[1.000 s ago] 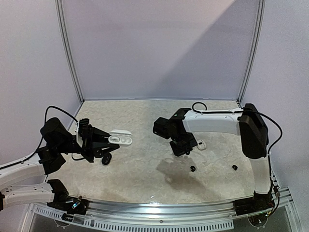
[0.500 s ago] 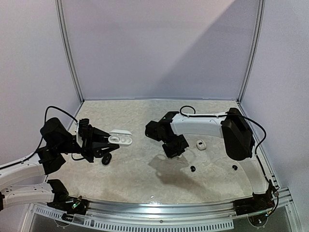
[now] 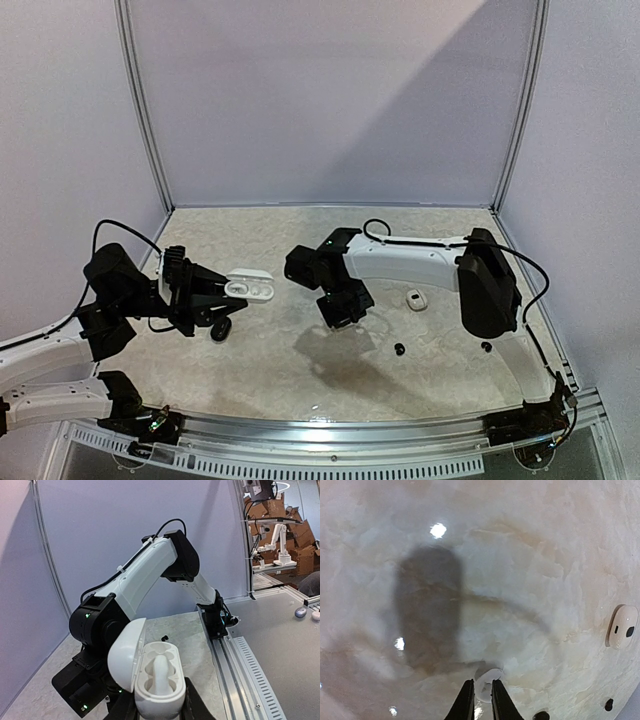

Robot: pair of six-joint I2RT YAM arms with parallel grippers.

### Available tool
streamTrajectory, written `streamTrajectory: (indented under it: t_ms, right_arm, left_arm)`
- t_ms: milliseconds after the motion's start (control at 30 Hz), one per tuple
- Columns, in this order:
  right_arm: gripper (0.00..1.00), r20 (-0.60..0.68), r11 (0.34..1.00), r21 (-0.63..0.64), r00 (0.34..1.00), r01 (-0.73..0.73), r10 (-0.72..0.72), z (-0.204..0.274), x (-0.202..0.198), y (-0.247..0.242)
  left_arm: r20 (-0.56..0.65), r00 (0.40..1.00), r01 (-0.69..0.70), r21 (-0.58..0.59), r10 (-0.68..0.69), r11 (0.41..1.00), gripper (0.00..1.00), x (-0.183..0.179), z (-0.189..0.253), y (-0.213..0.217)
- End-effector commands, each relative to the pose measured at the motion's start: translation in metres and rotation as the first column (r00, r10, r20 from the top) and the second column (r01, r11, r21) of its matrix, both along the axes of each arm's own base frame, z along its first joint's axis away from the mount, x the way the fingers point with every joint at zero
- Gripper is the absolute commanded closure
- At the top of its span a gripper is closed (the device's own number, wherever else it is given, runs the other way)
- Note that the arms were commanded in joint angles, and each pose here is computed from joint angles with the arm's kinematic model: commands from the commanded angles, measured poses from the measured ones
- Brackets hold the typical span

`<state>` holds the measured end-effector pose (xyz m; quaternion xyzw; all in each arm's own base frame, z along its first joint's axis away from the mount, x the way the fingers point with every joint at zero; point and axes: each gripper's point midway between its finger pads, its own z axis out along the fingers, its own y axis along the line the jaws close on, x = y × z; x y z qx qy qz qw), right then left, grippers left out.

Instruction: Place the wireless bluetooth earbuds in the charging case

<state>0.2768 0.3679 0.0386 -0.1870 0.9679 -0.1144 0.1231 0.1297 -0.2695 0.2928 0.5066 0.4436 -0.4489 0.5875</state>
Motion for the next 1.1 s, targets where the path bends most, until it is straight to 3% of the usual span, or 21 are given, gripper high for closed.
streamTrajectory:
  t_ms: [0, 200, 333, 600, 1067]
  right_arm:
    - [0.87, -0.038, 0.997, 0.070, 0.999, -0.021, 0.024, 0.001, -0.008, 0.019]
    - [0.87, -0.018, 0.994, 0.089, 0.998, -0.065, 0.067, 0.015, -0.005, 0.022]
    - [0.86, 0.003, 0.975, 0.129, 0.983, -0.181, 0.182, 0.038, 0.005, 0.015]
    - [0.89, -0.049, 0.899, 0.219, 0.916, -0.379, 0.398, 0.024, 0.016, 0.011]
    - [0.94, -0.165, 0.908, 0.233, 0.906, -0.349, 0.390, -0.029, 0.018, 0.002]
  left_arm:
    - [0.000, 1.000, -0.006, 0.011, 0.006, 1.000, 1.00, 0.001, -0.004, 0.001]
    - [-0.005, 1.000, -0.008, 0.014, 0.008, 1.000, 1.00, 0.002, -0.005, 0.001]
    - [-0.001, 1.000, -0.010, 0.016, 0.010, 1.000, 1.00, 0.003, -0.004, 0.000]
    - [-0.004, 1.000, -0.011, 0.019, 0.011, 1.000, 1.00, 0.002, -0.003, 0.001]
    - [-0.083, 0.996, -0.044, 0.012, 0.045, 0.999, 1.00, 0.009, -0.005, 0.002]
